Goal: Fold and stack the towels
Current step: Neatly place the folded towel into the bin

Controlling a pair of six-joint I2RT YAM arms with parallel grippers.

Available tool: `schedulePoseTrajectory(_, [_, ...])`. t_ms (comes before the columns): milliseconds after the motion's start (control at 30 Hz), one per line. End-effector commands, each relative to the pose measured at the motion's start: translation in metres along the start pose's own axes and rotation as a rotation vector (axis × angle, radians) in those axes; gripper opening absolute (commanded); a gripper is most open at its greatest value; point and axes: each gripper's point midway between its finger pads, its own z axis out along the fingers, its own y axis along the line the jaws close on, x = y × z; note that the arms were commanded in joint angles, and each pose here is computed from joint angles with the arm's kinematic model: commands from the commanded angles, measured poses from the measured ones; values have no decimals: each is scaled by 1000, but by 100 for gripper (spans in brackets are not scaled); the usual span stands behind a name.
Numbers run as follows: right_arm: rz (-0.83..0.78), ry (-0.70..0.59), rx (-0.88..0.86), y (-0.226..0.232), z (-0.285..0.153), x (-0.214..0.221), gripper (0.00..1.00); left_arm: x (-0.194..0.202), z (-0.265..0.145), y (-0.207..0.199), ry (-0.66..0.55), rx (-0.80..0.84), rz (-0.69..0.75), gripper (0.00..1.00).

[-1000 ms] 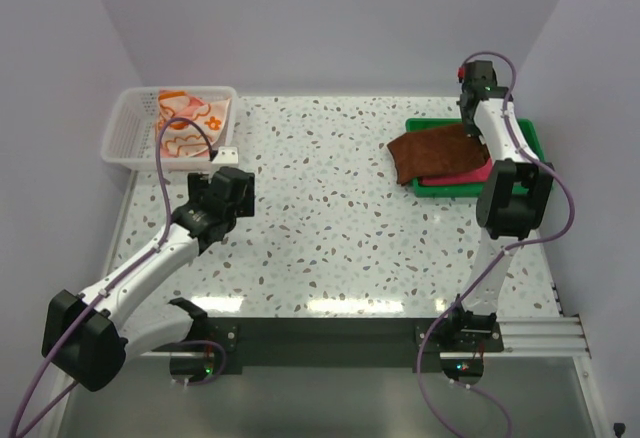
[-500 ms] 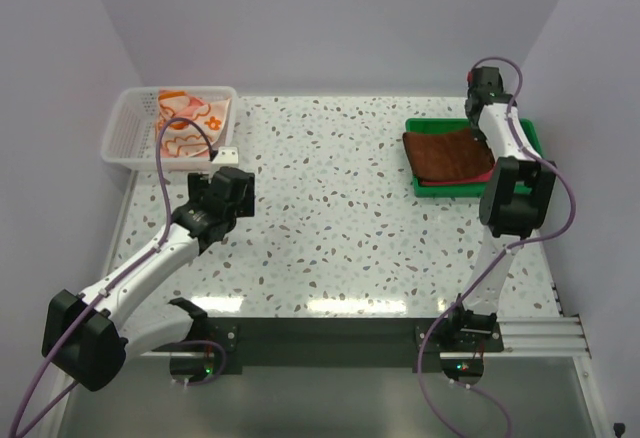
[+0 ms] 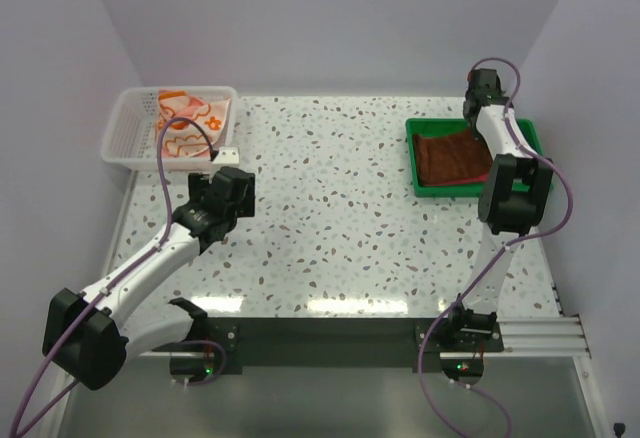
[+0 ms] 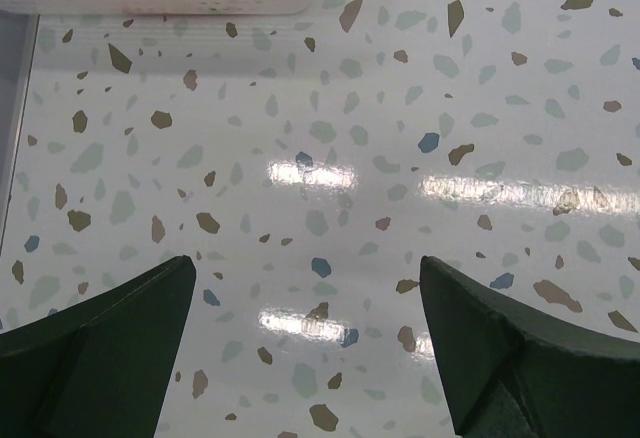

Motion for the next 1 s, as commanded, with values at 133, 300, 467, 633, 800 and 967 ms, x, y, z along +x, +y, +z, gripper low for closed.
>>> schedulePoseTrajectory(133, [61,-100,91,-35,-21,-28,0,-9,3,2,-39,-17,-6,100])
schedulePoseTrajectory(300, [47,-75,101,-33,-15,-22,0,-8,4,2,-37,-19,-5,100])
schedulePoseTrajectory(467, [61,-61,125,-31,-4,-16,0,-8,3,3,-39,-20,-7,100])
schedulePoseTrajectory(633, [75,-40,148,-30,9,-12,0,-8,4,3,-36,-23,-4,100])
schedulePoseTrajectory(800, [74,-17,188,-30,23,-6,1,-5,6,3,-27,-26,-1,100])
schedulePoseTrajectory(967, [109,3,288,-42,29,-3,33,-5,8,2,-22,-26,0,100])
